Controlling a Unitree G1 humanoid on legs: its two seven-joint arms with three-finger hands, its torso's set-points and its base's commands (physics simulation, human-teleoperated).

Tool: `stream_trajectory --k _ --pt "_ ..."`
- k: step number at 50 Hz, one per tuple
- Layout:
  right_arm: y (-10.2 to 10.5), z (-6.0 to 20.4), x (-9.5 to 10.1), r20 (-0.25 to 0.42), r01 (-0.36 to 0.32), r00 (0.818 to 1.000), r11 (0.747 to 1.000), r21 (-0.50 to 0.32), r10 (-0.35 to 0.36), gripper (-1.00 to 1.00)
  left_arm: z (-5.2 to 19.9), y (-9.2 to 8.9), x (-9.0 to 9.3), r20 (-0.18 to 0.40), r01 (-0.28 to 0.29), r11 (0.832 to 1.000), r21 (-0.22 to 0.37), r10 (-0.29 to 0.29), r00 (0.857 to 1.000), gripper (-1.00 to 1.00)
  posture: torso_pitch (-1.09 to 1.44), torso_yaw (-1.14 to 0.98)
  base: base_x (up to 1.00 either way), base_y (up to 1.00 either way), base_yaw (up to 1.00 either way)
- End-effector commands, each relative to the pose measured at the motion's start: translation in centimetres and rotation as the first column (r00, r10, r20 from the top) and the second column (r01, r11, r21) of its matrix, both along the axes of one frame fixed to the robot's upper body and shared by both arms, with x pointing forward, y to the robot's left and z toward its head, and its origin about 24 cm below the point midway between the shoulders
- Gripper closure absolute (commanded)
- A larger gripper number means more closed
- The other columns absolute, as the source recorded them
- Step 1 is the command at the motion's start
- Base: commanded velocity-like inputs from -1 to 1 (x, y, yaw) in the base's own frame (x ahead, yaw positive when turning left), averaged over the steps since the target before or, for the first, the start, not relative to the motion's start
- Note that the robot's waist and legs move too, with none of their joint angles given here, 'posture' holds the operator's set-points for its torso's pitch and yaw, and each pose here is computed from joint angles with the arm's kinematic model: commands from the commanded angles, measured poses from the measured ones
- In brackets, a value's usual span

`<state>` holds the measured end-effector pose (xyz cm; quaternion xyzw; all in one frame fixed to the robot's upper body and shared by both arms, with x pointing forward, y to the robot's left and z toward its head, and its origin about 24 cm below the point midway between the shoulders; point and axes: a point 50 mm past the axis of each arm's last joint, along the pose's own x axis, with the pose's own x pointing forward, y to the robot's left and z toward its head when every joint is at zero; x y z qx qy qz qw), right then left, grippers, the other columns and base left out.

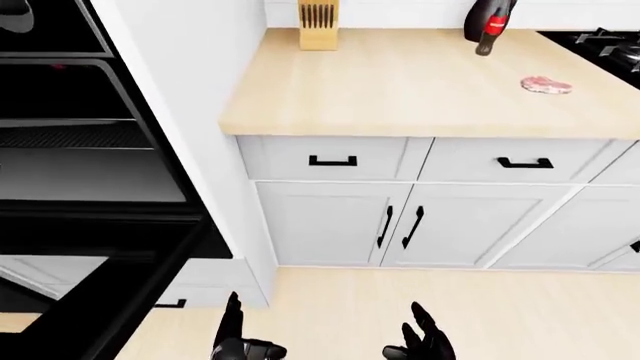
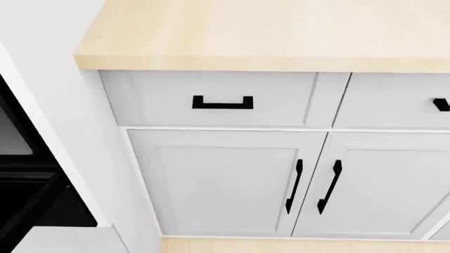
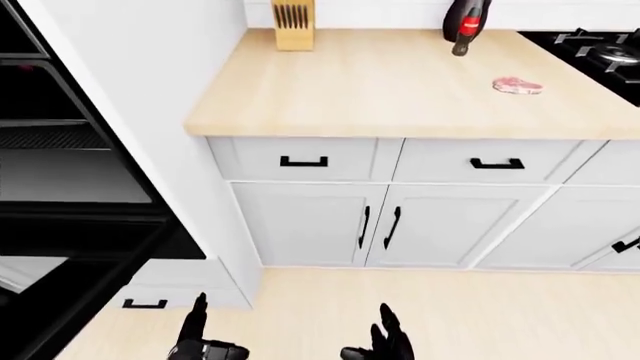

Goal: Close the oven door.

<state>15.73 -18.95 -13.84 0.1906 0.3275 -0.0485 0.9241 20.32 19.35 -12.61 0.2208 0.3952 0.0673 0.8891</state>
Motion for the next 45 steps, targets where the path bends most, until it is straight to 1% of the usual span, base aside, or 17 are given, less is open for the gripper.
stream_trajectory --k 1,22,29,45 --pt "-0.31 0.56 0.90 0.050 -0.004 0.999 1.000 -0.017 0.005 -1.00 0.63 0.13 0.97 0.047 0.004 1.000 0.009 -0.004 0.999 -1.00 0.00 0.00 0.00 0.00 0.00" --pt "-0.28 0.56 0.79 0.056 -0.007 0.998 1.000 -0.014 0.008 -1.00 0.62 0.16 0.94 0.047 0.002 1.000 0.010 -0.002 0.999 -1.00 0.00 0.00 0.00 0.00 0.22" --pt "-0.24 0.58 0.82 0.059 -0.010 0.998 1.000 -0.013 0.010 -1.00 0.43 0.23 0.68 0.026 0.001 1.000 0.011 -0.001 1.000 -1.00 0.00 0.00 0.00 0.00 0.25" --pt "-0.14 0.59 0.90 0.058 -0.016 0.998 1.000 -0.012 0.017 -1.00 0.40 0.31 0.63 0.019 -0.004 1.000 0.013 0.004 1.000 -1.00 0.00 0.00 0.00 0.00 0.32"
